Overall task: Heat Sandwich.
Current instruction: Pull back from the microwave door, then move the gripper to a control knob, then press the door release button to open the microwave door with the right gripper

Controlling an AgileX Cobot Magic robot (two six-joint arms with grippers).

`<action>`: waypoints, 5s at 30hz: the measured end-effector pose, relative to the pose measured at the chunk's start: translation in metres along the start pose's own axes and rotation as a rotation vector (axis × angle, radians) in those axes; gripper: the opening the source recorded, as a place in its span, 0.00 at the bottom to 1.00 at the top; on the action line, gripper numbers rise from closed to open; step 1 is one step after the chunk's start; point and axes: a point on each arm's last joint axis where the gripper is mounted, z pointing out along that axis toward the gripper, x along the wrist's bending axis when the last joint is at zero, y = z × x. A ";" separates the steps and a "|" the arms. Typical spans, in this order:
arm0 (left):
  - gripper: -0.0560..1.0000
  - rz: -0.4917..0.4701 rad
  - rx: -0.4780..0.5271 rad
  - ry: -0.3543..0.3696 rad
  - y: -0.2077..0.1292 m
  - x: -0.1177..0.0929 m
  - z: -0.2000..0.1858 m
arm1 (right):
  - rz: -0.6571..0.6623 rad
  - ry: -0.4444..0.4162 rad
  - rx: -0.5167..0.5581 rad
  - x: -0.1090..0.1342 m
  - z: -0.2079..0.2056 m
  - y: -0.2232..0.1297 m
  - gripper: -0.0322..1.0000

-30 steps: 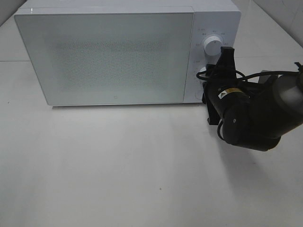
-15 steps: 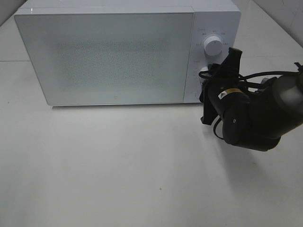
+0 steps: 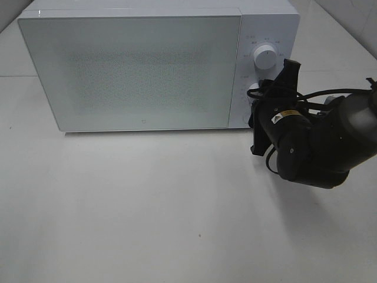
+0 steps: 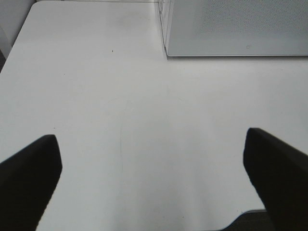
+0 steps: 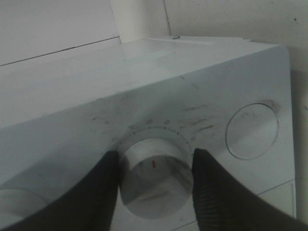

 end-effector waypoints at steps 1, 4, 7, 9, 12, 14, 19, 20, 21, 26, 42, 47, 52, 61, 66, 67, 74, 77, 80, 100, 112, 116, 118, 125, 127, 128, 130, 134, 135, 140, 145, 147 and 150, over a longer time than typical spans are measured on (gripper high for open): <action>0.97 0.000 0.000 0.000 0.000 0.000 0.000 | -0.003 0.000 0.000 0.000 0.000 0.000 0.45; 0.97 0.000 0.000 0.000 0.000 0.000 0.000 | -0.027 0.001 0.000 0.000 0.000 0.000 0.47; 0.97 0.000 0.000 0.000 0.000 0.000 0.000 | -0.055 0.015 0.006 0.001 0.000 -0.001 0.57; 0.97 0.000 0.000 0.000 0.000 0.000 0.000 | -0.071 0.026 0.015 0.002 -0.001 -0.002 0.64; 0.97 0.000 0.000 0.000 0.000 0.000 0.000 | -0.089 0.034 0.018 0.003 -0.001 -0.003 0.71; 0.97 0.000 0.000 0.000 0.000 0.000 0.000 | -0.103 0.032 0.018 0.002 -0.001 -0.002 0.75; 0.97 0.000 0.000 0.000 0.000 0.000 0.000 | -0.118 0.033 0.019 0.002 -0.001 -0.003 0.75; 0.97 0.000 0.000 0.000 0.000 0.000 0.000 | -0.125 0.034 0.019 0.002 -0.001 -0.003 0.75; 0.97 0.000 0.000 0.000 0.000 0.000 0.000 | -0.125 0.034 0.019 0.002 -0.001 -0.003 0.75; 0.97 0.000 0.000 0.000 0.000 0.000 0.000 | -0.151 0.040 0.027 0.004 -0.002 -0.004 0.75; 0.97 0.000 0.000 0.000 0.000 0.000 0.000 | -0.441 -0.084 0.186 0.011 -0.035 -0.003 0.75; 0.97 0.000 0.000 0.000 0.000 0.000 0.000 | -0.655 -0.179 0.309 0.012 -0.049 -0.007 0.75; 0.97 0.000 0.000 0.000 0.000 0.000 0.000 | -0.895 -0.262 0.423 0.016 -0.063 -0.009 0.75; 0.97 0.000 0.000 0.000 0.000 0.000 0.000 | -1.291 -0.348 0.634 0.030 -0.093 -0.007 0.75; 0.97 0.000 0.000 0.000 0.000 0.000 0.000 | -1.441 -0.384 0.750 0.038 -0.104 -0.006 0.75; 0.97 0.000 0.000 0.000 0.000 0.000 0.000 | -1.476 -0.390 0.776 0.042 -0.106 -0.005 0.75; 0.97 0.000 0.000 0.000 0.000 0.000 0.000 | -1.679 -0.427 0.885 0.075 -0.121 0.001 0.75; 0.97 0.000 0.000 0.000 0.000 0.000 0.000 | -1.726 -0.433 0.897 0.084 -0.129 0.004 0.75; 0.97 0.000 0.000 0.000 0.000 0.000 0.000 | -1.808 -0.448 0.902 0.098 -0.149 0.013 0.75; 0.97 0.000 0.000 0.000 0.000 0.000 0.000 | -1.887 -0.334 0.776 0.152 -0.263 0.065 0.75; 0.97 0.000 0.000 0.000 0.000 0.000 0.000 | -1.868 -0.260 0.539 0.160 -0.320 0.104 0.75; 0.97 0.000 0.000 0.000 0.000 0.000 0.000 | -1.832 -0.257 0.430 0.160 -0.331 0.111 0.75; 0.97 0.000 0.000 0.000 0.000 0.000 0.000 | -1.819 -0.252 0.390 0.160 -0.336 0.114 0.75; 0.97 0.000 0.000 0.000 0.000 0.000 0.000 | -1.787 -0.244 0.286 0.142 -0.348 0.123 0.75; 0.97 0.000 0.000 0.000 0.000 0.000 0.000 | -1.787 -0.243 0.283 0.138 -0.349 0.124 0.75; 0.97 0.000 0.000 0.000 0.000 0.000 0.000 | -1.786 -0.241 0.279 0.135 -0.349 0.124 0.75; 0.97 0.000 0.000 0.000 0.000 0.000 0.000 | -1.786 -0.228 0.268 0.125 -0.349 0.127 0.75; 0.97 0.000 0.000 0.000 0.000 0.000 0.000 | -1.787 -0.226 0.268 0.110 -0.347 0.131 0.75; 0.97 0.000 0.000 0.000 0.000 0.000 0.000 | -1.787 -0.226 0.268 0.110 -0.347 0.131 0.75; 0.97 0.000 0.000 0.000 0.000 0.000 0.000 | -1.802 -0.200 0.253 0.103 -0.350 0.133 0.75; 0.97 0.000 0.000 0.000 0.000 0.000 0.000 | -1.810 -0.198 0.254 0.102 -0.350 0.133 0.75; 0.97 0.000 0.000 0.000 0.000 0.000 0.000 | -1.810 -0.198 0.254 0.102 -0.350 0.133 0.75; 0.97 0.000 0.000 0.000 0.000 0.000 0.000 | -1.811 -0.197 0.253 0.102 -0.349 0.133 0.75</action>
